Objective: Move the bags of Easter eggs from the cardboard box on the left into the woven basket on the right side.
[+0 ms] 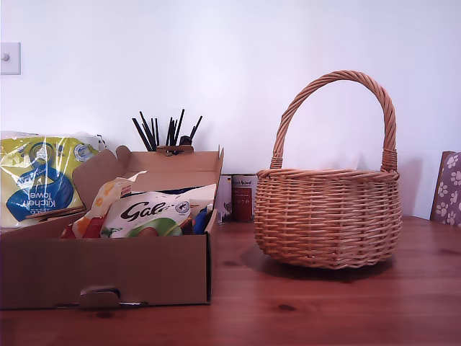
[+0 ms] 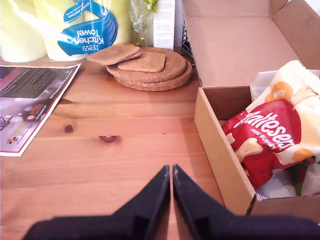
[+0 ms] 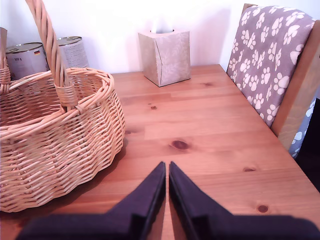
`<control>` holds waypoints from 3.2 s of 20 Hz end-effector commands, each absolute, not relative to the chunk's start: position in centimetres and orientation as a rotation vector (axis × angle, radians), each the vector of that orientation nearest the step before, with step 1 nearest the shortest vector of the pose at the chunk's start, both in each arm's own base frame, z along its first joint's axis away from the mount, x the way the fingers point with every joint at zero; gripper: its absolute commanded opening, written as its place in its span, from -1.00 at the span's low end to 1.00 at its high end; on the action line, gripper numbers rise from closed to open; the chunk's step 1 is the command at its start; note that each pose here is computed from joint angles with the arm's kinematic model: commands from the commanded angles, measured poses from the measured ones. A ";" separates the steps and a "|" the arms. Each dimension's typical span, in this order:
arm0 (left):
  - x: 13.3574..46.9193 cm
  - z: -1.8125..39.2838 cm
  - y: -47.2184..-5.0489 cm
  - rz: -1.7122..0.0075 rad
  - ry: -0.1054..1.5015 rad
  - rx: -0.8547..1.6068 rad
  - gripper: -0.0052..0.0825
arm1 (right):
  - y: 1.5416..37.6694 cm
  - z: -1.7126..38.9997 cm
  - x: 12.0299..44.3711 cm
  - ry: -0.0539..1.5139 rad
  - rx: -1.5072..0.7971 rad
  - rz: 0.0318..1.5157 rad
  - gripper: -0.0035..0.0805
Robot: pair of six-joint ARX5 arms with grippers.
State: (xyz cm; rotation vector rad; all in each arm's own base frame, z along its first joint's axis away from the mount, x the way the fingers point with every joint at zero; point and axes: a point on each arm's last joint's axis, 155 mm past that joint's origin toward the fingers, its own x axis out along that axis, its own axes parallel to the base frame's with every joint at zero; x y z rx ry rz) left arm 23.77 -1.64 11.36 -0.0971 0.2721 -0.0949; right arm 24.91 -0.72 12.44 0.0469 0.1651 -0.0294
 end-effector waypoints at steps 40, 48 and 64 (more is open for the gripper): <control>27.8 18.1 -16.6 -0.789 0.679 0.174 -0.81 | 13.7 26.7 17.6 0.631 -0.013 0.700 -0.94; 31.8 16.3 -18.5 -0.675 0.715 0.172 0.90 | 17.0 26.5 17.1 0.685 0.038 0.872 -0.95; 34.9 7.5 -15.7 -0.336 1.064 0.310 0.90 | 17.7 28.5 18.9 0.575 0.038 0.870 -0.95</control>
